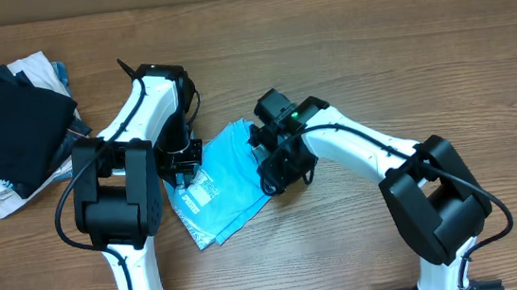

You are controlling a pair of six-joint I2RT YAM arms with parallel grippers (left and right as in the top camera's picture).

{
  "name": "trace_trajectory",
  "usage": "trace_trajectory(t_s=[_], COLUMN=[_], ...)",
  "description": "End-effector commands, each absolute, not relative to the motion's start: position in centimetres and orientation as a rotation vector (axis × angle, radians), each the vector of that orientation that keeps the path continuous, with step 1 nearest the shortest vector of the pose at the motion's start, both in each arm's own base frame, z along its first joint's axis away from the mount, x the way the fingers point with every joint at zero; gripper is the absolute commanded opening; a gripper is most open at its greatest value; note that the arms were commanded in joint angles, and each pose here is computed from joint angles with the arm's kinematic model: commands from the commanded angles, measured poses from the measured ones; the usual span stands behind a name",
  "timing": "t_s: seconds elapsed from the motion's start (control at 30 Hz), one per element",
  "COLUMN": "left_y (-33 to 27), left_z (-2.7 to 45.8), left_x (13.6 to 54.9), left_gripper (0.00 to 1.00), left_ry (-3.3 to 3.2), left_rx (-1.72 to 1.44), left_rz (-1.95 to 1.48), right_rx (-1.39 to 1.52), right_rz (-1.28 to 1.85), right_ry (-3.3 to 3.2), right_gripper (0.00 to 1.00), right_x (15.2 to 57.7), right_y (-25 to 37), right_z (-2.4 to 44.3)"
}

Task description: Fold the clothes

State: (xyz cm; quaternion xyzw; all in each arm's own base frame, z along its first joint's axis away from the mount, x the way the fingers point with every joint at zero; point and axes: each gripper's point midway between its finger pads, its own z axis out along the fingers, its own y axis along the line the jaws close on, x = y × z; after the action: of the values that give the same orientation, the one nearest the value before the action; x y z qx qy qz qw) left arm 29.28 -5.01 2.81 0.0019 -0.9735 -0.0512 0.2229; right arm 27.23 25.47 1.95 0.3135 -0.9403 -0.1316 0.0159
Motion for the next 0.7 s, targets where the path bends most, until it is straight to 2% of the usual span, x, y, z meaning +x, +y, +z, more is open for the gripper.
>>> trace_trajectory(t_s=[0.0, 0.07, 0.1, 0.17, 0.3, 0.33, 0.5, 0.57, 0.67], left_y=[-5.0, -5.0, -5.0, -5.3, -6.9, -7.3, -7.9, -8.6, -10.2], left_z=[2.3, 2.5, 2.5, 2.6, 2.3, 2.1, 1.5, 1.4, 1.3], left_x=[29.0, 28.6, 28.4, 28.0, 27.0, 26.5, 25.9, 26.1, 27.3], left_gripper=[0.24, 0.22, 0.2, 0.16, 0.14, 0.13, 0.13, 0.05, 0.04], left_ry=[-2.663, -2.646, -2.638, -2.621, -2.578, -2.563, -2.544, -2.55, -2.582], left_rx=[0.048, 0.048, 0.05, 0.058, 0.094, 0.103, 0.116, 0.126, 0.145], left_rz=[-0.122, -0.124, -0.122, -0.094, 0.031, 0.059, 0.106, 0.157, 0.28], right_rx=[1.042, 1.047, 1.044, 1.024, 0.983, 0.985, 1.077, 1.078, 1.044], right_rz=[-0.302, -0.272, -0.241, -0.144, -0.014, -0.015, -0.012, -0.013, -0.015], right_ry=[-2.962, -2.983, -3.0, -3.066, -3.199, -3.226, -3.258, -3.275, -3.276], right_gripper=[0.49, 0.28, 0.22, 0.16, 0.14, 0.14, 0.32, 0.35, 0.4], right_x=[28.0, 28.5, 28.9, 30.6, 34.2, 35.2, 36.9, 37.3, 37.1], right_y=[25.3, 25.0, 24.7, 23.6, 21.9, 21.6, 21.5, 21.6, 21.5], right_z=[1.8, 1.7, 1.7, 1.6, 1.9, 2.1, 2.5, 2.6, 2.8])
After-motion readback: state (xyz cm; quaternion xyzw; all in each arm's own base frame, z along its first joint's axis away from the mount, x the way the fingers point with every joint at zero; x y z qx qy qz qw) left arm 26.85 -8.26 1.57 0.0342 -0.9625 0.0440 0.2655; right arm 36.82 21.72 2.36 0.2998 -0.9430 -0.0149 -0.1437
